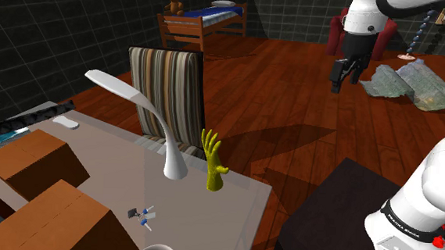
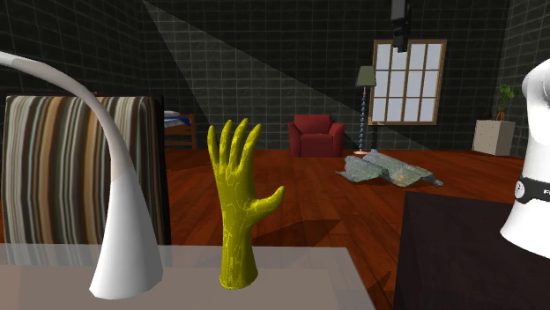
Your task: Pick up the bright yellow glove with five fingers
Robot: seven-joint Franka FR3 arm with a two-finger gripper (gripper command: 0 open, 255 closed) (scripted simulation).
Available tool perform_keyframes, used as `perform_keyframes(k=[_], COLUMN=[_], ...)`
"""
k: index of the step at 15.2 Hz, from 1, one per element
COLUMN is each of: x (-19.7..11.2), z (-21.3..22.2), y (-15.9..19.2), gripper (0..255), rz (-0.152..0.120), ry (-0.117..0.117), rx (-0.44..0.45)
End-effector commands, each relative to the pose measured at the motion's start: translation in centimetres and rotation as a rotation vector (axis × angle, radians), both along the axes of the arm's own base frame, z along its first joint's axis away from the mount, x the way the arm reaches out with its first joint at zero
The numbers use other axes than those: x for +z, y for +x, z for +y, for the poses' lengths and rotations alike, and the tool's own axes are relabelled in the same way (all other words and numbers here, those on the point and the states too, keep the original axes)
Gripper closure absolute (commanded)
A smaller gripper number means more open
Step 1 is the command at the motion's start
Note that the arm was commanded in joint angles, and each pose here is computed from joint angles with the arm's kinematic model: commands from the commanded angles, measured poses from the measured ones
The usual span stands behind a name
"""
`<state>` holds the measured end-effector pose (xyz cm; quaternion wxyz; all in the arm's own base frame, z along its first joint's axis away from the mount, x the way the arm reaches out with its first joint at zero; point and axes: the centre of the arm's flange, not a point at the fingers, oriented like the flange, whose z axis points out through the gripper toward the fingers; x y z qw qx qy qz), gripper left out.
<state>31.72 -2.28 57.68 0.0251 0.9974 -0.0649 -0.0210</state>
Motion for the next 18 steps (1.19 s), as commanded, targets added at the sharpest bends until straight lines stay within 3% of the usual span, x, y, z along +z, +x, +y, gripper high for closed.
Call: perform_keyframes(k=[1,18], x=[0.0,-13.8], z=[0.0,14.2], y=[0.0,6.3], gripper=[0,0], rz=[0.000,-0.142], ry=[0.000,0.082], rx=[0.000,0.030])
